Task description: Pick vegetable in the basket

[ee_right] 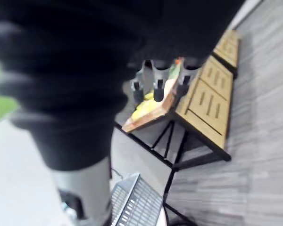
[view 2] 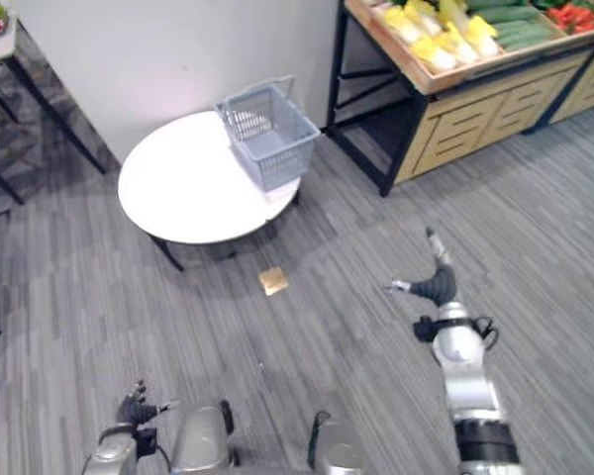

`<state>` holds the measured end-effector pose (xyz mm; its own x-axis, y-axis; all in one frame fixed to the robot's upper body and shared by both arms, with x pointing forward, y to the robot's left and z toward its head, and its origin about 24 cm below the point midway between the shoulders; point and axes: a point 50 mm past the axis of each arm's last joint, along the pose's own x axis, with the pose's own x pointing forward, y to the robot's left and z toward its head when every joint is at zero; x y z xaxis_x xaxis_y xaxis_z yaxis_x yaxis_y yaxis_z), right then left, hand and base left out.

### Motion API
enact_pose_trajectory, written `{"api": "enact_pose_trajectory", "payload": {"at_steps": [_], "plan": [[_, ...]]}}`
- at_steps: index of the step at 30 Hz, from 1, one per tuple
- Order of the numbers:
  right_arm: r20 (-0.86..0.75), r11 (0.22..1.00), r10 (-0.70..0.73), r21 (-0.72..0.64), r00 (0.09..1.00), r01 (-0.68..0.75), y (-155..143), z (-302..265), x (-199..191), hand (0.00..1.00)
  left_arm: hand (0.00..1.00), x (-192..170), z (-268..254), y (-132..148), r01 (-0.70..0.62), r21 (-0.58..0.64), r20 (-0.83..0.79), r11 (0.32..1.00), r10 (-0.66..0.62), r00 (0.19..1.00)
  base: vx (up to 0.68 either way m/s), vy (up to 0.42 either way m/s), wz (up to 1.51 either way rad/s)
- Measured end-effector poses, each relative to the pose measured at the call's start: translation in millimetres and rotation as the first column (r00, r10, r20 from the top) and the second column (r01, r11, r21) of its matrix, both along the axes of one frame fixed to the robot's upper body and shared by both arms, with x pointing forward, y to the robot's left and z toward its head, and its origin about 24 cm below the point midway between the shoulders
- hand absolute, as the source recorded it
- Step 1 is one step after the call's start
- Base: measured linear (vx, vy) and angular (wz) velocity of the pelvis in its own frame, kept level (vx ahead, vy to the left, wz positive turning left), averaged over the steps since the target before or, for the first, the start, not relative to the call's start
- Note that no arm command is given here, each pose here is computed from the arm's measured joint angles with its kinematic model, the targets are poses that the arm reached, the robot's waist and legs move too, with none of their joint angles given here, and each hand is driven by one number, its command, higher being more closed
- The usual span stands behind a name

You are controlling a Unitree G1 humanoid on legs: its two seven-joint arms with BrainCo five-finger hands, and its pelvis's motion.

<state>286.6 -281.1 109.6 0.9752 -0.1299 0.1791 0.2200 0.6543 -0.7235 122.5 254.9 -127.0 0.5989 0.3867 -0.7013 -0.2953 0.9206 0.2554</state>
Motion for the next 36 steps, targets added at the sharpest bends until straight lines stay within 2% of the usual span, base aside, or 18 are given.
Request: {"api": "enact_pose_trajectory", "payload": {"at_steps": [4,8,11,13,17,21,24,29,31,33,36], "plan": [[0.045,0.993,0.050,-0.112,0.998,-0.045,5.6,27.2,18.2,0.00,0.00,-3.6,-2.6,-2.6,-0.007,-0.010,-0.012,1.000,0.006,1.000,0.60,0.186,0.14],[0.057,0.985,0.084,-0.153,0.995,-0.074,10.9,37.5,27.8,0.00,0.00,-0.2,-7.2,-24.4,0.028,-0.059,-0.009,0.998,-0.029,1.000,0.61,0.258,0.21],[0.051,0.982,0.071,-0.177,0.996,-0.061,10.3,38.9,33.9,0.00,0.00,3.7,-5.6,-20.6,0.093,-0.028,-0.024,0.995,-0.094,0.995,0.69,0.226,0.70],[0.052,0.976,0.118,-0.193,0.992,-0.106,23.7,40.8,39.7,0.00,0.00,8.9,-2.4,-13.7,0.137,0.007,-0.028,0.991,-0.136,0.990,0.48,0.029,0.85],[0.133,0.973,0.142,-0.199,0.981,-0.114,33.1,62.4,50.1,0.00,0.00,32.5,10.5,-2.5,0.178,0.070,0.022,0.982,-0.180,0.983,0.38,-0.146,0.96],[0.124,0.981,0.087,-0.181,0.988,-0.064,23.2,61.1,55.5,0.00,0.00,40.7,14.3,-1.9,0.200,0.088,0.036,0.976,-0.204,0.978,0.31,-0.341,0.71],[0.129,0.982,0.058,-0.187,0.990,-0.033,16.3,64.9,54.2,0.00,0.00,32.9,4.0,-22.1,0.204,0.027,0.021,0.979,-0.205,0.979,0.25,-0.317,0.43],[0.093,0.980,0.003,-0.198,0.996,0.015,5.8,60.6,58.7,0.00,0.00,36.6,4.0,-29.2,0.208,0.013,0.040,0.978,-0.209,0.977,0.13,-0.175,0.34],[0.115,0.978,-0.010,-0.207,0.993,0.034,3.8,74.7,66.4,0.00,0.00,37.0,3.9,-30.7,0.212,0.011,0.041,0.977,-0.212,0.976,0.04,-0.045,0.15],[0.160,0.961,-0.014,-0.272,0.987,0.057,2.2,102.4,74.4,0.00,0.00,40.2,5.2,-33.1,0.225,0.016,0.052,0.974,-0.226,0.973,-0.03,0.026,0.07],[0.164,0.948,-0.033,-0.307,0.986,0.083,-2.2,113.7,78.9,0.00,0.00,40.8,5.2,-36.4,0.246,0.021,0.057,0.969,-0.247,0.967,-0.04,0.034,0.06]]}}
